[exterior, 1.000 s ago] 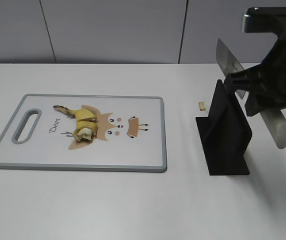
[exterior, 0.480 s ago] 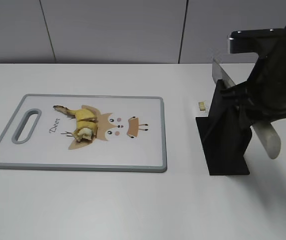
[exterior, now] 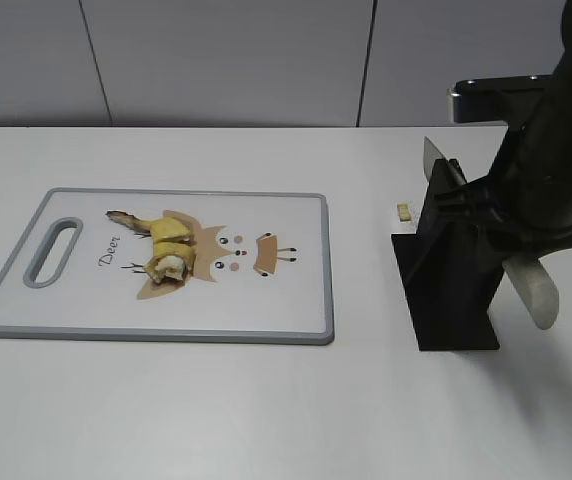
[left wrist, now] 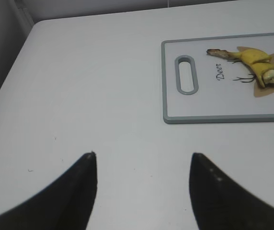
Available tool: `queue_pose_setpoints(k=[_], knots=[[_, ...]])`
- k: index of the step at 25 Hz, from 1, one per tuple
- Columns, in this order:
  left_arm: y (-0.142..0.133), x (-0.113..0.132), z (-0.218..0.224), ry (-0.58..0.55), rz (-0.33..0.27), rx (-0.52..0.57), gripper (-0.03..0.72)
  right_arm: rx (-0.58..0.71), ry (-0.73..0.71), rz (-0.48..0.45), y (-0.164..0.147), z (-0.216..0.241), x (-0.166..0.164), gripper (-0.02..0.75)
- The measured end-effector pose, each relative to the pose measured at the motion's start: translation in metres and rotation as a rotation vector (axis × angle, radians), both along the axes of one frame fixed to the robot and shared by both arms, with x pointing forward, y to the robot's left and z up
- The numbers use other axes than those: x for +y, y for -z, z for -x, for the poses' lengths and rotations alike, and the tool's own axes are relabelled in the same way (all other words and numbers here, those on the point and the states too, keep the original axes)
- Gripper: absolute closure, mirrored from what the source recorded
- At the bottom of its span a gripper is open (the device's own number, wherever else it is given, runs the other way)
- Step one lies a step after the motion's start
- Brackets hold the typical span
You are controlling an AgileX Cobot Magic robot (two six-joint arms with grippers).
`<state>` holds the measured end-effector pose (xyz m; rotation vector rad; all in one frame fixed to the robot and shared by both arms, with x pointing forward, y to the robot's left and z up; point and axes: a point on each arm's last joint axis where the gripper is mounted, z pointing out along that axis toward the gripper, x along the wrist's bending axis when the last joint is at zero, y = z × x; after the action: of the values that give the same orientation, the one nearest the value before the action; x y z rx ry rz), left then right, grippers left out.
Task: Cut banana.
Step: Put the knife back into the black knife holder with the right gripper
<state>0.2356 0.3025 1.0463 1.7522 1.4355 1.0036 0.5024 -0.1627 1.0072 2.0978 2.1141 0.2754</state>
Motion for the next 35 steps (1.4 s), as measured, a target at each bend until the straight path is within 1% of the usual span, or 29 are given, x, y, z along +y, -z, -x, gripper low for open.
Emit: queue_pose_setpoints(k=[2, 7, 8, 11, 16, 23, 27, 29, 33, 35], knots=[[0.000, 0.000, 0.000, 0.000, 0.000, 0.000, 0.105, 0.001, 0.000, 0.000, 0.000, 0.000, 0.000, 0.545], [0.000, 0.000, 0.000, 0.000, 0.000, 0.000, 0.105, -0.010, -0.001, -0.006, 0.000, -0.001, 0.001, 0.301], [0.000, 0.000, 0.000, 0.000, 0.000, 0.000, 0.105, -0.012, -0.001, -0.007, 0.000, -0.001, 0.001, 0.263], [0.000, 0.000, 0.000, 0.000, 0.000, 0.000, 0.105, -0.015, -0.002, -0.009, -0.001, -0.001, 0.001, 0.207], [0.000, 0.000, 0.000, 0.000, -0.001, 0.000, 0.105, -0.015, -0.011, 0.003, -0.016, -0.006, 0.002, 0.193], [0.000, 0.000, 0.000, 0.000, 0.000, 0.000, 0.105, -0.045, -0.150, 0.027, -0.062, -0.002, 0.000, 0.193], [0.000, 0.000, 0.000, 0.000, 0.001, 0.000, 0.105, -0.006, -0.234, 0.033, -0.073, 0.009, -0.003, 0.193], [0.000, 0.000, 0.000, 0.000, 0.001, 0.000, 0.105, 0.000, -0.277, 0.000, -0.077, 0.014, -0.001, 0.193], [0.000, 0.000, 0.000, 0.000, 0.000, 0.000, 0.105, 0.029, -0.339, -0.118, -0.081, 0.028, 0.005, 0.193], [0.000, 0.000, 0.000, -0.001, 0.001, 0.000, 0.105, 0.039, -0.353, -0.146, -0.081, 0.036, 0.003, 0.193]])
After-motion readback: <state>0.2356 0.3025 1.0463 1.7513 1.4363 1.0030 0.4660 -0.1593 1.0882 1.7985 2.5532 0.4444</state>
